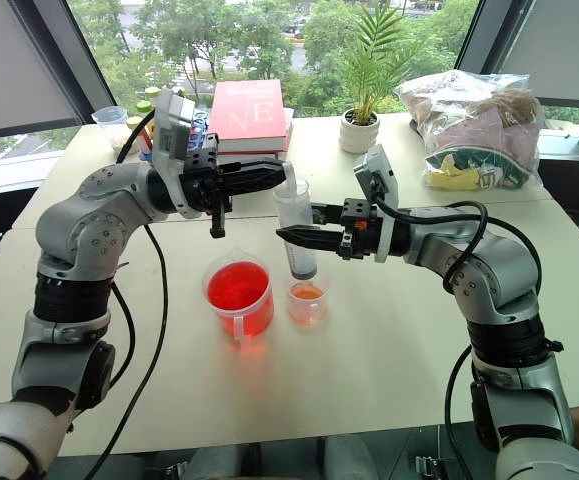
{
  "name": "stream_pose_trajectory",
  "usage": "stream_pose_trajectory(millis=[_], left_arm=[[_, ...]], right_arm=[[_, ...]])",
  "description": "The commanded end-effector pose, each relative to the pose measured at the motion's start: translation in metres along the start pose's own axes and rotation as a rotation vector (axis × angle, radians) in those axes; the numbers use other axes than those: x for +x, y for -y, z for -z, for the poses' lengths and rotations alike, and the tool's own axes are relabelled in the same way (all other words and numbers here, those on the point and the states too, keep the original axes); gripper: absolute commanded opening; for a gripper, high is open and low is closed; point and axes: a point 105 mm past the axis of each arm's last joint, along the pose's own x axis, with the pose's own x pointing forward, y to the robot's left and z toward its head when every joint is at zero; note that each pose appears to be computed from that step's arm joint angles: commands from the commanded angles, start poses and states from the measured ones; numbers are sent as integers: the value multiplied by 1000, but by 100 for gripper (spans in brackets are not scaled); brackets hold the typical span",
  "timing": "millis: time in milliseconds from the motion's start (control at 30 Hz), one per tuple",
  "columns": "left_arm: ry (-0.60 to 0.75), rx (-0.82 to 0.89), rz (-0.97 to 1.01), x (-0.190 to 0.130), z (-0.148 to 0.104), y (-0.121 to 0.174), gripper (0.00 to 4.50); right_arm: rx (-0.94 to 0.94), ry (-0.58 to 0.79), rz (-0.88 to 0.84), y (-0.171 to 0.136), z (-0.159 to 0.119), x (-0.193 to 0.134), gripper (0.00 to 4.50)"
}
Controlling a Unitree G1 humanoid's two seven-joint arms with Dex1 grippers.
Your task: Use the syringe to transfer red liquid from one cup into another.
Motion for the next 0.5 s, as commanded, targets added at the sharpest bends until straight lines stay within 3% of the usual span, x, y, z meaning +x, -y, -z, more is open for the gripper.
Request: stream_pose_trajectory(millis=[33, 133, 233, 467, 500], left_arm=[[-93, -66, 86, 13, 26, 17, 8], [-89, -67, 65, 10, 22, 12, 8], [-80, -72, 47, 8, 18, 8, 93], [-22, -45, -47, -10, -9, -7, 426], [-13, -43, -61, -14, -14, -9, 443]], right_arm=[[-163, 150, 36, -1, -52, -10, 144], [-150, 139, 35, -1, -47, -9, 144], [-140, 126, 29, -3, -41, -7, 144], [-96, 109, -2, -11, -29, -1, 144], [-90, 106, -3, -12, -27, -1, 144]])
